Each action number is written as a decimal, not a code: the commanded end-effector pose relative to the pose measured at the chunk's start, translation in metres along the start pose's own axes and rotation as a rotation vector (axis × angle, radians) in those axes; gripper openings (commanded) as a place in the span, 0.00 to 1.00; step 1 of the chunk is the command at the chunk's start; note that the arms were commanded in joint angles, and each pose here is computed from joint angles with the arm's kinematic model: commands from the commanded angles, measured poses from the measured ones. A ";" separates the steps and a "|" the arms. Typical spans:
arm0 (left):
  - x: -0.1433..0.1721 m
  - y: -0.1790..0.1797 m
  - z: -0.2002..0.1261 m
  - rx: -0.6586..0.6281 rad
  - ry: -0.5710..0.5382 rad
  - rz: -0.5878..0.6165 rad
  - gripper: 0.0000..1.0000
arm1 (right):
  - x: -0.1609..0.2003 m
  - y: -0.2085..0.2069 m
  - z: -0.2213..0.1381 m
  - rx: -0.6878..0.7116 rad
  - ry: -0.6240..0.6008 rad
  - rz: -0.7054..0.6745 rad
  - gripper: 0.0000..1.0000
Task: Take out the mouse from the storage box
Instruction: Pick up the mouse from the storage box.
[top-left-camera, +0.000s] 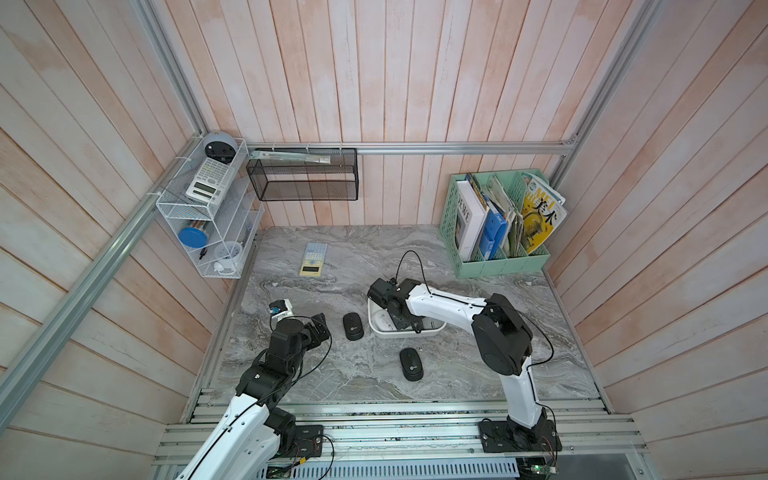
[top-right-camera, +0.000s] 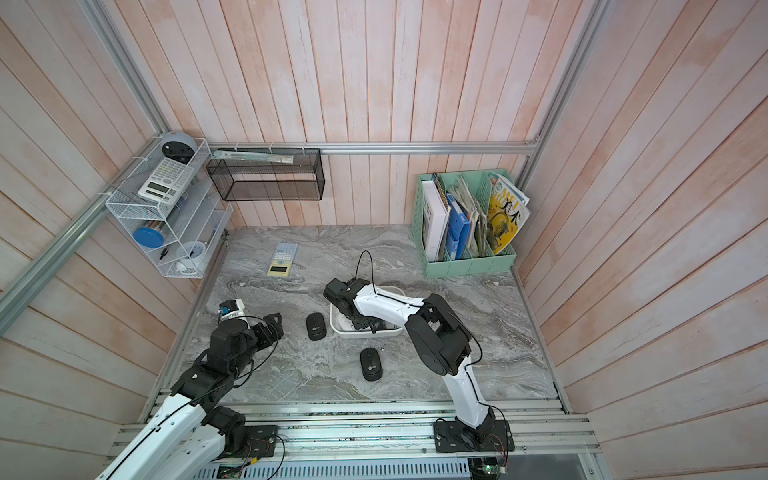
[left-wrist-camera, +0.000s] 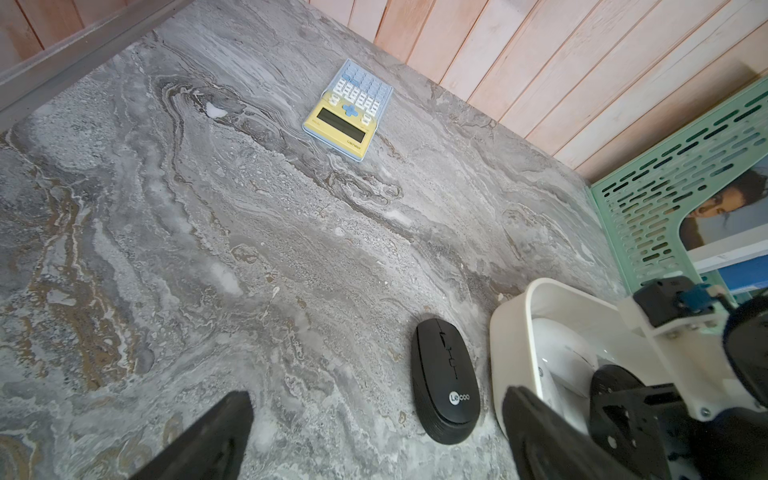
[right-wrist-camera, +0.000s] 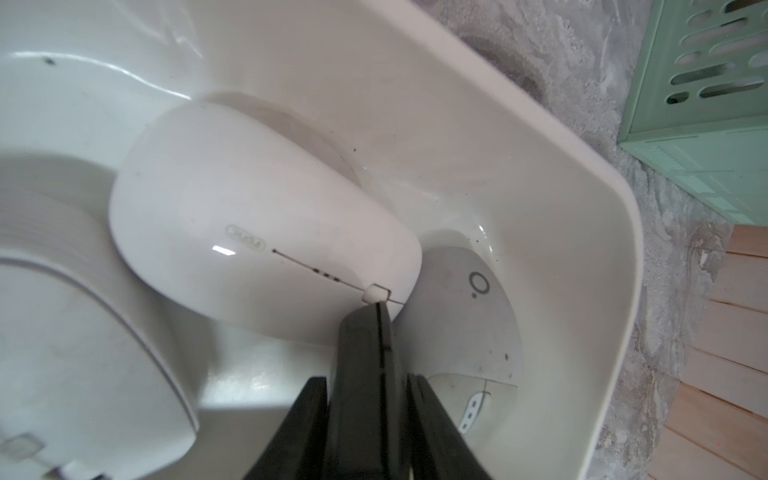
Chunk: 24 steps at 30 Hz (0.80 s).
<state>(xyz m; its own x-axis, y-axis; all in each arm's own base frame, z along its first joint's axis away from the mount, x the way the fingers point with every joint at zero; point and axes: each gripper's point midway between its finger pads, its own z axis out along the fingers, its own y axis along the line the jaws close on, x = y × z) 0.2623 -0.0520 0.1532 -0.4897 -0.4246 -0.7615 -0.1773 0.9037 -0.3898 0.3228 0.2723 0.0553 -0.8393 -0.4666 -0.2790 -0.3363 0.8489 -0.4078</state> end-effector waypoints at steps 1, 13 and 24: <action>-0.002 0.002 0.000 -0.010 -0.015 0.001 1.00 | 0.001 -0.008 -0.006 0.014 -0.001 -0.004 0.31; -0.007 0.006 -0.007 -0.018 -0.045 -0.004 1.00 | -0.016 -0.027 -0.063 0.009 -0.148 -0.002 0.28; -0.018 0.019 -0.021 -0.067 -0.111 -0.019 1.00 | -0.002 0.008 -0.121 -0.060 -0.256 -0.077 0.27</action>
<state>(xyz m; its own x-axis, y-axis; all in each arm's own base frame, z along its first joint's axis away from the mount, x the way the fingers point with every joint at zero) 0.2542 -0.0368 0.1708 -0.4092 -0.4425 -0.7980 -0.2041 0.8968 -0.3926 0.2856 0.3078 0.1490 -0.6971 -0.5507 -0.4591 -0.4122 0.8318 -0.3718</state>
